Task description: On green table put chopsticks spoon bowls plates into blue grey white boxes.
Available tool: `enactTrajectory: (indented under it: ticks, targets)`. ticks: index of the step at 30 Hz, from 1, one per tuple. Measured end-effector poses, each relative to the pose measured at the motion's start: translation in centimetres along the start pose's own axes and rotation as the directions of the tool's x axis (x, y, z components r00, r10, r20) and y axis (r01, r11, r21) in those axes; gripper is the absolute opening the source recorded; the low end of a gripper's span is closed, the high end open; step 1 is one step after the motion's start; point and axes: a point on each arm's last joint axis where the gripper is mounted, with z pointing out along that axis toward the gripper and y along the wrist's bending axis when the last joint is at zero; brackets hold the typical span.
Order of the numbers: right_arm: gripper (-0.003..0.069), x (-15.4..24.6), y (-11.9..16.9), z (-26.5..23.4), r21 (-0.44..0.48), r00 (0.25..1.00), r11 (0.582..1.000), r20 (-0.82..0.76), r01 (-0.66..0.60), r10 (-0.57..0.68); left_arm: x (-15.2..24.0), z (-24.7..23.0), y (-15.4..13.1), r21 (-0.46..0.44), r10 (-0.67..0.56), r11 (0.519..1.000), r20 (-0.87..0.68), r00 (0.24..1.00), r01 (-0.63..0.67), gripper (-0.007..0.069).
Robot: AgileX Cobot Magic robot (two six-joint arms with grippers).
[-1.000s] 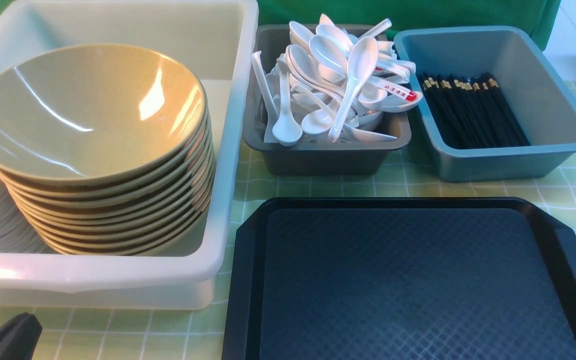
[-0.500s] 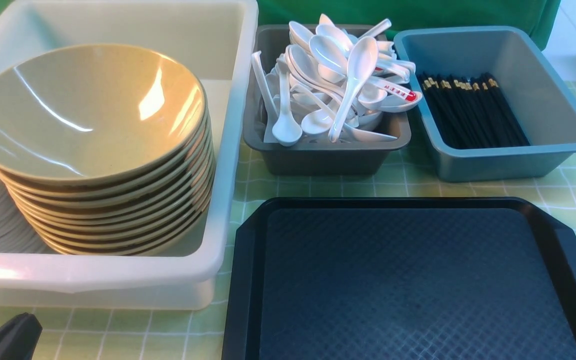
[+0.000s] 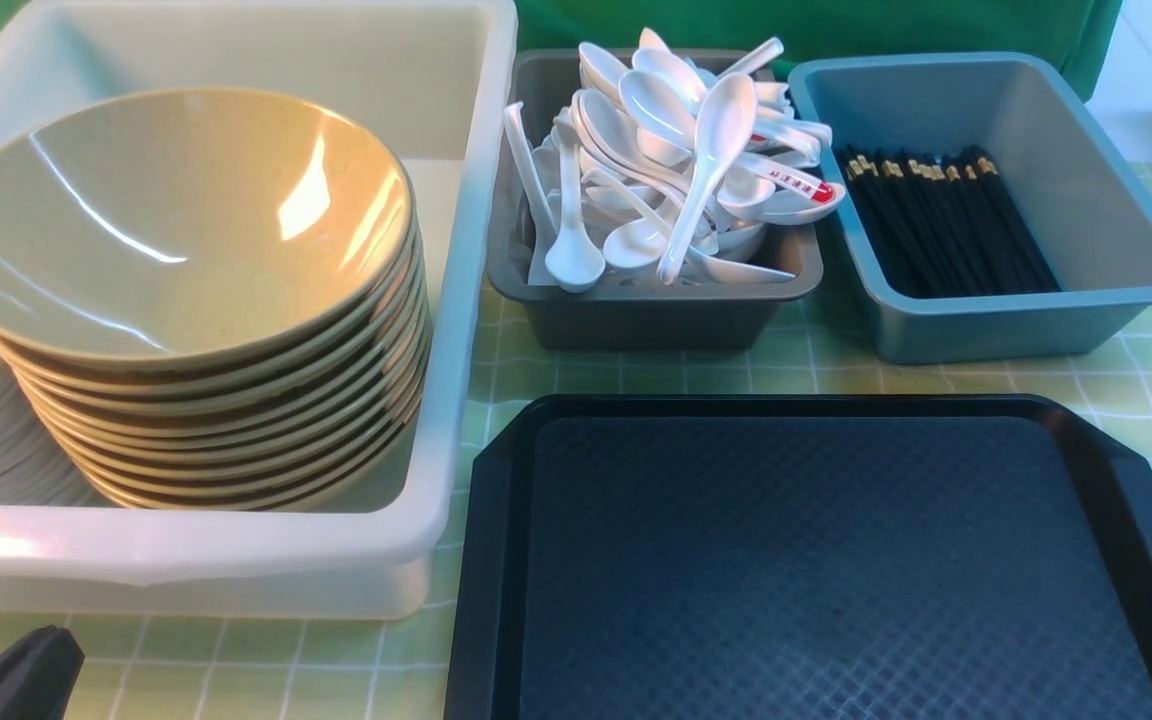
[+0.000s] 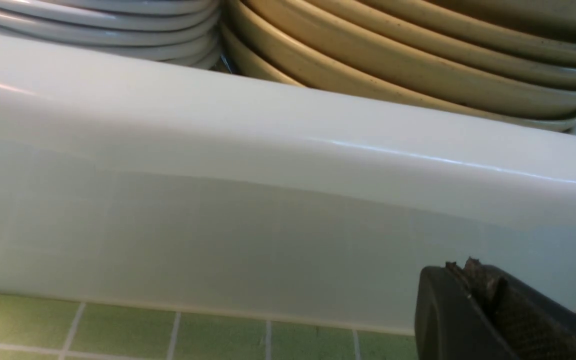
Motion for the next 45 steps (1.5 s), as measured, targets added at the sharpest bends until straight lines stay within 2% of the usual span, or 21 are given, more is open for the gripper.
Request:
enactTrajectory:
  ticks: [3, 9, 14, 45]
  targets:
    - [0.0227, 2.2, -0.3, 0.7, 0.043, 0.999, 0.999, -0.049, -0.021, 0.023, 0.0, 0.0, 0.0, 0.000, 0.001, 1.000, 0.000, 1.000, -0.001, -0.0001]
    - [0.0227, 6.4, 0.0, 2.5, 0.042, 0.987, 0.999, -0.159, -0.008, 0.014, 0.0, 0.0, 0.0, 0.000, 0.001, 1.000, 0.000, 1.000, -0.001, -0.0001]
    - [0.0229, 6.2, 0.0, 2.8, 0.042, 0.996, 0.999, -0.085, -0.004, 0.008, 0.0, 0.0, 0.0, 0.000, 0.002, 1.000, 0.003, 1.000, -0.002, -0.0001]
    - [0.0236, 6.1, 0.0, 2.9, 0.042, 0.997, 0.999, -0.078, -0.004, 0.008, 0.0, 0.0, 0.0, -0.001, 0.003, 1.000, 0.003, 1.000, -0.003, -0.0001]
